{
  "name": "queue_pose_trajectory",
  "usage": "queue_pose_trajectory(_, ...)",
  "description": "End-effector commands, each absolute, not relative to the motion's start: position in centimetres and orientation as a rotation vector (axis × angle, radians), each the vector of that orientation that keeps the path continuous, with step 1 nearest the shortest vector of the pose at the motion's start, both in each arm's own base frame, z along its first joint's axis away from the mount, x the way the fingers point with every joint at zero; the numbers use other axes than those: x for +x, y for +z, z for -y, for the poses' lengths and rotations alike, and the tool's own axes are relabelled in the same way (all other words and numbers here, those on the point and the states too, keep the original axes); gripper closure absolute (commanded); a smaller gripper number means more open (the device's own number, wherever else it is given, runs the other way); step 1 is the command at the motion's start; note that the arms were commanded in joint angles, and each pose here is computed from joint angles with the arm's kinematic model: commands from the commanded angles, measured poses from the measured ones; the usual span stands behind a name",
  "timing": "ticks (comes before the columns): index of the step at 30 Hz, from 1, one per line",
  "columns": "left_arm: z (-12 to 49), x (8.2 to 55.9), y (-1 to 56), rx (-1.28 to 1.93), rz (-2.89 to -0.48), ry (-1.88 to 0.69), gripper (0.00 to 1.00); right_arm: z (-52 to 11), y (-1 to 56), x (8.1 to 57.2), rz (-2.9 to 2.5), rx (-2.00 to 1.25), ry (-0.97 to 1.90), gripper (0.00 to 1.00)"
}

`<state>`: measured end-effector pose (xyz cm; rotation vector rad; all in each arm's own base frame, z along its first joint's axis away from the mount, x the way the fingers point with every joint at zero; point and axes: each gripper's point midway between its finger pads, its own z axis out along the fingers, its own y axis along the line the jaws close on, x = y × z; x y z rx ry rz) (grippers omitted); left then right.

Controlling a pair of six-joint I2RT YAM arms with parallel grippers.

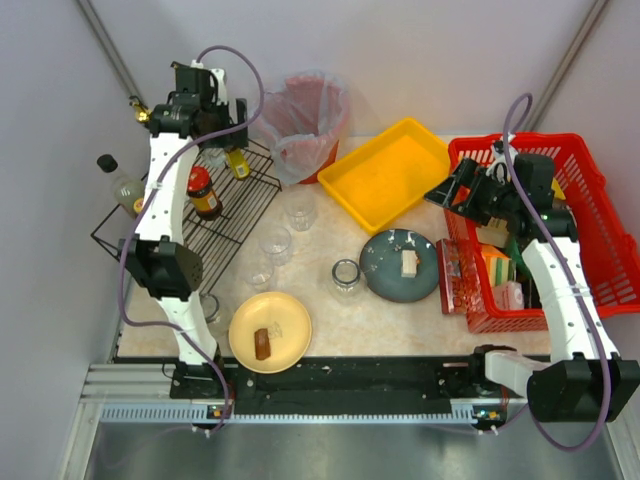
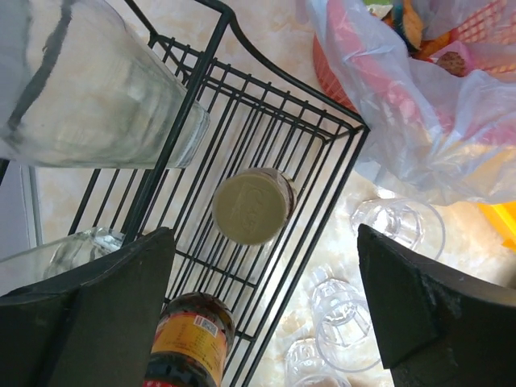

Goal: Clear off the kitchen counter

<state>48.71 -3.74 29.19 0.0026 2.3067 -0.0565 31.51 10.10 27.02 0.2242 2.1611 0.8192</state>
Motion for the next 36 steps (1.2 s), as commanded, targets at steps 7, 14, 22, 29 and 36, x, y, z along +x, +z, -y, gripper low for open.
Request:
queue_pose_trajectory(7,6.5,44.1,40.1,0.105,-2.023,-0.226,0.02,-10.1,30.5,31.3,-2.066,0.115,0.796,0.02)
queue_pose_trajectory(14,10.7,39.3,40.9,0.270,-1.983,-0.390,0.02,-12.3,31.1,30.5,-2.056,-0.045,0.841,0.02)
queue_pose_trajectory(22,15.6,33.2,37.9,0.456,-2.000,-0.510,0.02,-17.6,29.6,29.1,-2.102,-0.275,0.792,0.02)
queue_pose_trajectory(29,16.2,30.1,31.2,0.404,-2.108,-0.561,0.04,-21.5,26.7,27.3,-2.164,-0.418,0.736,0.02)
queue_pose_trajectory(36,12.3,29.2,27.2,0.185,-2.184,-0.356,0.07,-23.8,24.2,26.1,-2.196,-0.515,0.640,0.02)
